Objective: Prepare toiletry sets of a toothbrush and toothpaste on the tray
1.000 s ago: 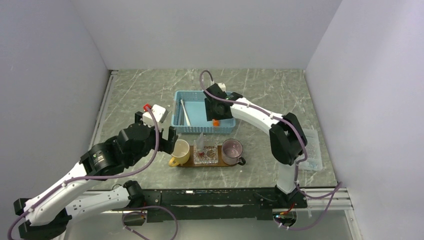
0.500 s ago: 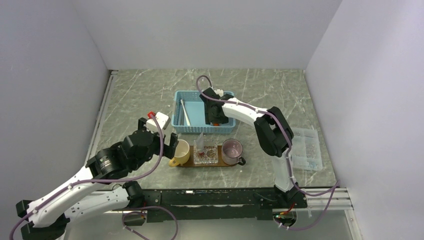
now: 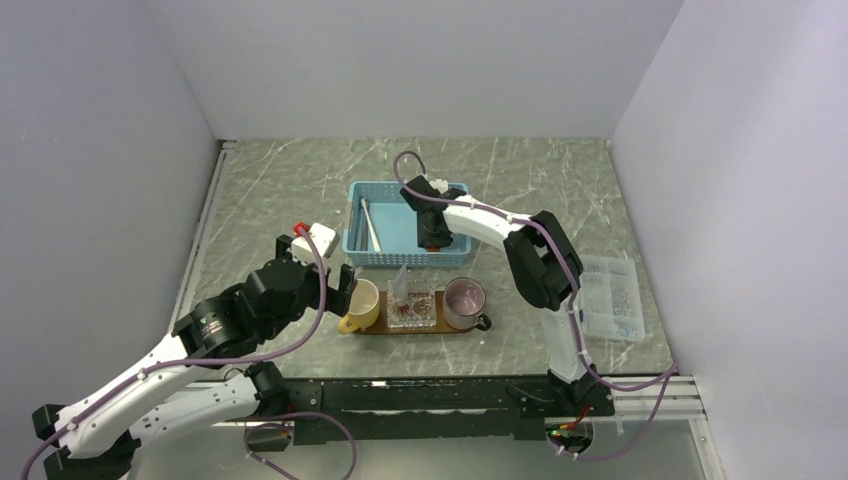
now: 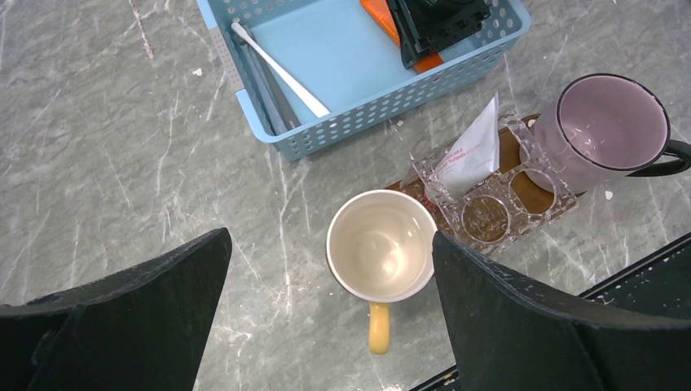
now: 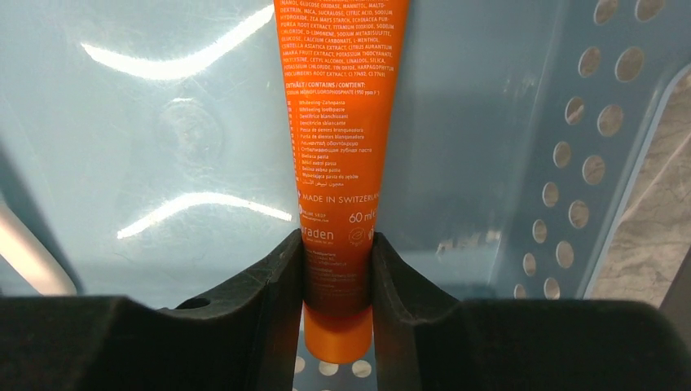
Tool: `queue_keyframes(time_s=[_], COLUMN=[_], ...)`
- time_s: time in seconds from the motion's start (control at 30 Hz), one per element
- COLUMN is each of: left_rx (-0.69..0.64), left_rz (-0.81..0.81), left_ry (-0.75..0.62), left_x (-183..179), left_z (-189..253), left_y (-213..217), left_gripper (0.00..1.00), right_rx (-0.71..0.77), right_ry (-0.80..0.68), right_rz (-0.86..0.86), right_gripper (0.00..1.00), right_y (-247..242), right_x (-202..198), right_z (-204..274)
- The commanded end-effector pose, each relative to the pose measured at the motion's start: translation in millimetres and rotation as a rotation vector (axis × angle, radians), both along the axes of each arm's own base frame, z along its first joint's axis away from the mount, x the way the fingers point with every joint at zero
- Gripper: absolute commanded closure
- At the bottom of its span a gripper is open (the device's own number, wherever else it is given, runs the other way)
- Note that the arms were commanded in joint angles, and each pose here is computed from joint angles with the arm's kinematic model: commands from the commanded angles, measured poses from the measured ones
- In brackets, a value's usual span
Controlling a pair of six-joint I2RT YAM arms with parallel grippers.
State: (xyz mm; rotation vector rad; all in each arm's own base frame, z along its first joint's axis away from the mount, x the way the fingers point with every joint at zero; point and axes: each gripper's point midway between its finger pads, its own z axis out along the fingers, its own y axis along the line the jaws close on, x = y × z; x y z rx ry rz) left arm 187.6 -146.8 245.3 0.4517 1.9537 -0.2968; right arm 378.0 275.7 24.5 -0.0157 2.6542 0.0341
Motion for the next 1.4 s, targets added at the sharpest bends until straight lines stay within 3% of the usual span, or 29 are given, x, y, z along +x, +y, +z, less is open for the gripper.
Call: queue_keyframes(time_s=[0.0,0.23,0.7,1.0,1.37], left_rx=[-0.02,-0.013,-0.056,-0.186,-0.489], left_rz=[-0.012,0.002,0.019,-0.06,-0.203], left_ry=[-0.022,-0.022,-0.034,-0.029,0.007], left_x=[2.5,3.7,6.5,-2.4,-22.0], left_z=[5.1,3.7,13.2,42.9,72.2], left_y=[-3.6,-0.9,-2.6,-22.7,-63.1], left_gripper=[0.0,0.01,0.01,0.01,0.01], right_rx=[0.049,0.081,0.37,0.659,0.999], right_ry=[-0.078,-0.184,-0.533,-0.687,-0.77], right_rz=[-0.012,0.0,0.034,0.118,0.214], right_gripper=[0.83,0.87,0.85,0.83,0.82], right_y=[7.2,5.4,1.9,1.2,26.5], right_x=[16.0,23.9,10.6,-42.3,-108.2], right_z=[19.0,57.6,199.9,275.4,326.9])
